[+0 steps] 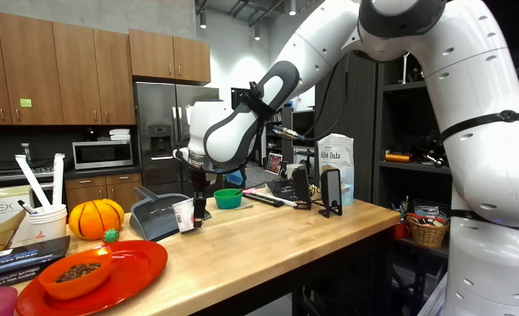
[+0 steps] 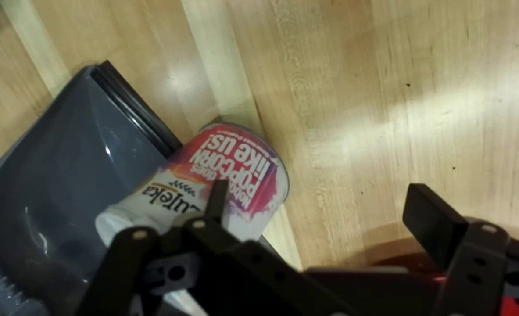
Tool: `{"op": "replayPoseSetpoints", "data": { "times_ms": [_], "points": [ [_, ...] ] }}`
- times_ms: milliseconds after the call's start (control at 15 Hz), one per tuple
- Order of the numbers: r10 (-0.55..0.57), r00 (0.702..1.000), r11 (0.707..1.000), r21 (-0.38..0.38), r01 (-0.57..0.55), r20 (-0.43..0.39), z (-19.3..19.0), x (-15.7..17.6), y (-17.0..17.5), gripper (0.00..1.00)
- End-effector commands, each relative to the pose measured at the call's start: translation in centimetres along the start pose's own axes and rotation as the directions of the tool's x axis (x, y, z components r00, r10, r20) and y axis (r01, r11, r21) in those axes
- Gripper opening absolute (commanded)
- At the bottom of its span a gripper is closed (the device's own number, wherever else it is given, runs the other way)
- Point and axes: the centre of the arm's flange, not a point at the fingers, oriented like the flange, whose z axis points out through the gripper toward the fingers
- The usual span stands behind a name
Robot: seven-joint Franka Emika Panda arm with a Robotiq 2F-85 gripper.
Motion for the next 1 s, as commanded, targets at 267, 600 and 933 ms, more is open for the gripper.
{"op": "replayPoseSetpoints", "data": {
  "times_ms": [267,600,933],
  "points": [
    [0.036,0.999,0.998,-0.051,-0.037,-0.01,-2.0,-3.7,1.0,1.0],
    [0.097,0.98,0.995,-0.042,-0.091,0.176,-3.5,-8.3,-0.9,1.0],
    [0.11,0.951,0.991,0.039,-0.127,0.289,-4.1,-11.5,-4.1,1.0]
  ]
}}
